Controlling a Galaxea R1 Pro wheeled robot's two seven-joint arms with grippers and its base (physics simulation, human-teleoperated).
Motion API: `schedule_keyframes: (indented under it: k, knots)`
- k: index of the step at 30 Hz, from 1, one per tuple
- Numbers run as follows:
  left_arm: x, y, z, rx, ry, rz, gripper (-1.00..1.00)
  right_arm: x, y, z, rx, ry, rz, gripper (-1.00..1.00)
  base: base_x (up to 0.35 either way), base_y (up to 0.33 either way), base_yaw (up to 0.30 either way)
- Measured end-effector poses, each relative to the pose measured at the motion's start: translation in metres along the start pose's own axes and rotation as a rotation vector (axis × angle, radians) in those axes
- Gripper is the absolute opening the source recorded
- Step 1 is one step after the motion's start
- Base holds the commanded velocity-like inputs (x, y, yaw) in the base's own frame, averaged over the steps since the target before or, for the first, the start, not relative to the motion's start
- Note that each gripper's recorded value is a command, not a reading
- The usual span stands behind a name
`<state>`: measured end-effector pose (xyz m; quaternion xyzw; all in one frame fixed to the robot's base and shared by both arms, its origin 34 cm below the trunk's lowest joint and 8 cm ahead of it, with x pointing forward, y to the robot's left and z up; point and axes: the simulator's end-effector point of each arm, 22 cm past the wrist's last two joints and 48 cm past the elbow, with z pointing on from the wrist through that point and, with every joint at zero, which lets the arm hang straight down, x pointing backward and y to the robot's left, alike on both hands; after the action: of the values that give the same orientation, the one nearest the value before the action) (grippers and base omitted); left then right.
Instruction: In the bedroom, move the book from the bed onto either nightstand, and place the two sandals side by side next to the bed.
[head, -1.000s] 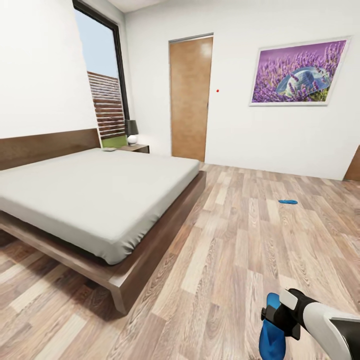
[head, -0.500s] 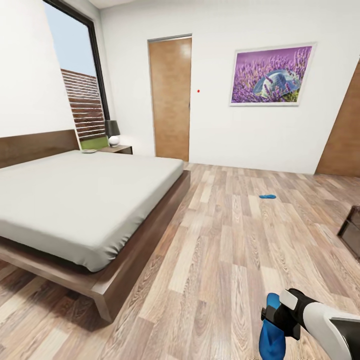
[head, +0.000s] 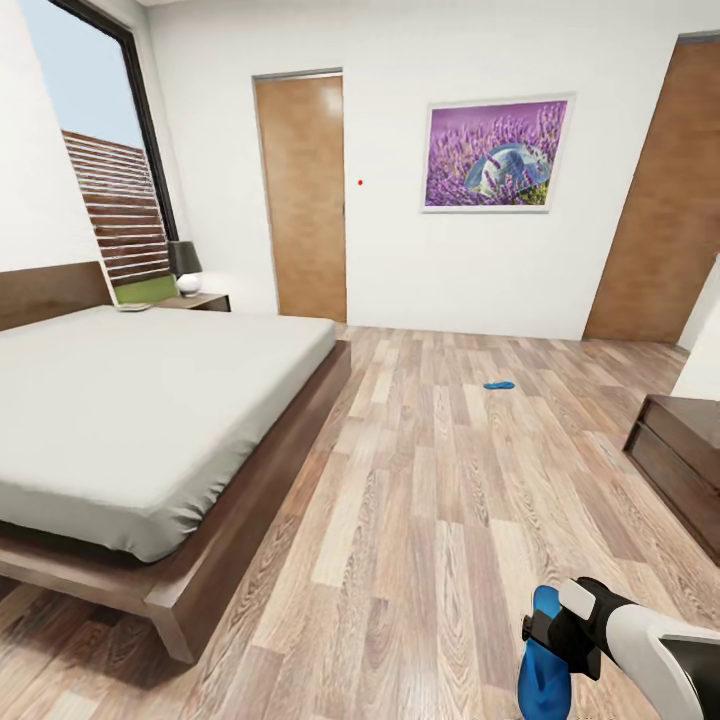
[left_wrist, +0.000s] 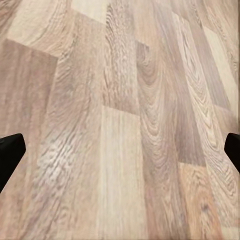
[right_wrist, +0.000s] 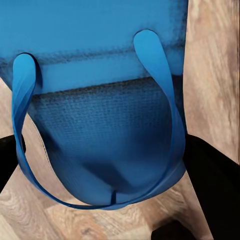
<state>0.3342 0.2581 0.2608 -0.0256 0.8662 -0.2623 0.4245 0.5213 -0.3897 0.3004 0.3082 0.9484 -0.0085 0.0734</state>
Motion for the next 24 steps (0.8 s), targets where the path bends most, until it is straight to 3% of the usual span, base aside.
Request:
schedule_keyframes:
  k: [24]
  knots:
    - [0.0000, 0.0000, 0.0000, 0.000, 0.000, 0.000, 1.00, 0.0000, 0.0003, 0.0000, -0.001, 0.000, 0.000, -1.00, 0.000, 0.000, -0.221]
